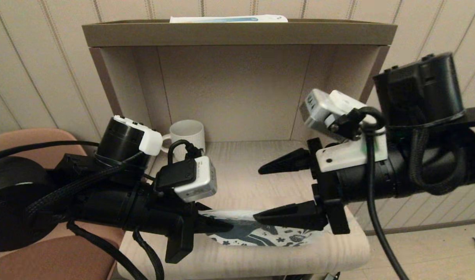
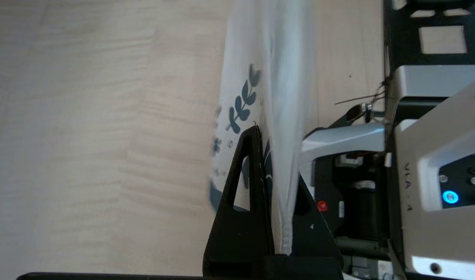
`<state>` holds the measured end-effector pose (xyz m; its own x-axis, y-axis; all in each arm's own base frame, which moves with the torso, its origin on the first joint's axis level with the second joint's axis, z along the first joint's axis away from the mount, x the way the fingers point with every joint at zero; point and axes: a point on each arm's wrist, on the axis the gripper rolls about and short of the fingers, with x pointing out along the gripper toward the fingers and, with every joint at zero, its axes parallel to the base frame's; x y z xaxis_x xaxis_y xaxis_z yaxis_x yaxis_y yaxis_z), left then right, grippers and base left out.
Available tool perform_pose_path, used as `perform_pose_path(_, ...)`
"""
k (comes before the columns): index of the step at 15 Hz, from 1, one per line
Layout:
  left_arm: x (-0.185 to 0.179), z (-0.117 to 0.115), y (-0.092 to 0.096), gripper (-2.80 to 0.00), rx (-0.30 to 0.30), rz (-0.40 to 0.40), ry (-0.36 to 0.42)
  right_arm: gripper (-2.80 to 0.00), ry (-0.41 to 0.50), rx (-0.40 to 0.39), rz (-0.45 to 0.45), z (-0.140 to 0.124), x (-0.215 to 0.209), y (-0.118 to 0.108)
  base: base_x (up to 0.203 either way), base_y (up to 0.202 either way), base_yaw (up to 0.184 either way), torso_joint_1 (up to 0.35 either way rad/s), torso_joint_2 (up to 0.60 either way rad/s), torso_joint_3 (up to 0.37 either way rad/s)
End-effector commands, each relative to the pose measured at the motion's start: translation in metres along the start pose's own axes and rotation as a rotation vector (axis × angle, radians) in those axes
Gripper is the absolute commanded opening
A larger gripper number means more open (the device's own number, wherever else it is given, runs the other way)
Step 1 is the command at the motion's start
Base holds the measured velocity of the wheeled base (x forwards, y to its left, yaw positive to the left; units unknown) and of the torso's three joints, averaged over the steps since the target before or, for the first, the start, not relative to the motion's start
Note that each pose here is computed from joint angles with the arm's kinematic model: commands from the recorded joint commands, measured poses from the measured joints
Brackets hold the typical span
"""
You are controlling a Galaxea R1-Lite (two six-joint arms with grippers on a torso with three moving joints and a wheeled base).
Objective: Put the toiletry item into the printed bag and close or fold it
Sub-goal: Place the toothpaste in the storage bag, then hand it to the other hand
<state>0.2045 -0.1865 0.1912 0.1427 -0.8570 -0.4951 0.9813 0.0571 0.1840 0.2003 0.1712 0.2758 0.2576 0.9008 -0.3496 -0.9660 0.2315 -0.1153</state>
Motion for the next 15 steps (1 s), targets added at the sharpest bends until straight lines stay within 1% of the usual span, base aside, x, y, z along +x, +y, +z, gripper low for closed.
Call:
perform_pose_path(1,-0.001,-0.001,0.002,-2.8,-0.003,-0.01,-0.011,0.0,-0.036,-0.019,-0.036,0.007,-0.018,0.001,0.0,0.0,0.0,0.0,0.0,0.0)
perform_pose_path(3,-0.003,-0.002,0.006,-2.8,-0.02,-0.005,-0.017,0.0,-0.024,0.002,-0.068,0.0,-0.027,-0.003,0.0,0.0,0.0,0.0,0.0,0.0)
perform_pose_path(5,-0.007,-0.002,0.01,-2.8,-0.048,0.009,-0.024,0.0,-0.009,0.045,-0.113,-0.013,-0.041,-0.009,0.0,0.0,0.0,0.0,0.0,0.0)
perform_pose_path(7,-0.012,-0.003,0.013,-2.8,-0.062,0.013,-0.038,0.0,-0.03,0.067,-0.095,-0.02,-0.054,-0.008,0.0,0.0,0.0,0.0,0.0,0.0)
perform_pose_path(8,-0.016,-0.005,0.017,-2.8,-0.072,0.026,-0.041,0.0,-0.037,0.077,-0.111,-0.023,-0.062,-0.011,0.0,0.0,0.0,0.0,0.0,0.0)
perform_pose_path(10,-0.023,-0.01,0.022,-2.8,-0.09,0.033,-0.051,0.0,-0.057,0.086,-0.11,-0.028,-0.076,-0.006,0.0,0.0,0.0,0.0,0.0,0.0)
perform_pose_path(13,-0.03,-0.015,0.028,-2.8,-0.131,0.043,-0.065,0.0,-0.051,0.114,-0.075,-0.039,-0.078,-0.002,0.0,0.0,0.0,0.0,0.0,0.0)
perform_pose_path(15,-0.032,-0.018,0.031,-2.8,-0.152,0.029,-0.081,0.0,-0.051,0.136,-0.049,-0.046,-0.078,-0.002,0.0,0.0,0.0,0.0,0.0,0.0)
